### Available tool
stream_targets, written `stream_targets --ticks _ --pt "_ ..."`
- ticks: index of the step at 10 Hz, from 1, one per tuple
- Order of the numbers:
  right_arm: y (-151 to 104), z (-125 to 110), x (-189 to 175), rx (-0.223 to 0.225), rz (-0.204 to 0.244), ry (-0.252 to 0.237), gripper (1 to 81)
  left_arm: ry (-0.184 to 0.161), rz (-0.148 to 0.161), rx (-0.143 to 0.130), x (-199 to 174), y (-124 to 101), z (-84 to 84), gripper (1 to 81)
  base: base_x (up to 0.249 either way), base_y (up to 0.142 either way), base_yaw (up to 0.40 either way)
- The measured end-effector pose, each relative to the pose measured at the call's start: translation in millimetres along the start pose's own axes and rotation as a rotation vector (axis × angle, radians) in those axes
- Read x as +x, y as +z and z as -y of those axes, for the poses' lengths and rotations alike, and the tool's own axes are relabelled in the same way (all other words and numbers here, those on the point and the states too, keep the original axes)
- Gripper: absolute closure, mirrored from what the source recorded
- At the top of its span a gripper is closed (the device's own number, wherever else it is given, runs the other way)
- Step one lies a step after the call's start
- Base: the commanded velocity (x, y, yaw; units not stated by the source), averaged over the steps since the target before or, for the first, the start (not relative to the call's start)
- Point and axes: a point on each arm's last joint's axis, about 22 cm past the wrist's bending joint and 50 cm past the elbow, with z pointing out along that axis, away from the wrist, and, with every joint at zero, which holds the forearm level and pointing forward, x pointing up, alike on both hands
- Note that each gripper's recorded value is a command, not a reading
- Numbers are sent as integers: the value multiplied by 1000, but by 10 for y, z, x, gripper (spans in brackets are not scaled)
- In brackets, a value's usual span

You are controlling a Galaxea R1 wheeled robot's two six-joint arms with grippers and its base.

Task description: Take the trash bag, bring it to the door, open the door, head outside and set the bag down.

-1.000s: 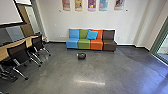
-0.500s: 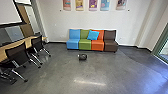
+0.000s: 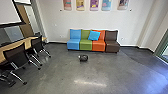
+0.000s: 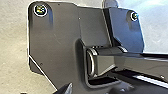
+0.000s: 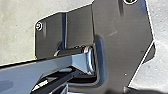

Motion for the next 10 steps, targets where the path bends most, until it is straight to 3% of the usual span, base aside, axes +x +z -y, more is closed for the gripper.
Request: stream_targets --ticks 10 --pt "11 18 -19 0 1 0 10 1 0 8 -5 -15 56 10 136 0 0"
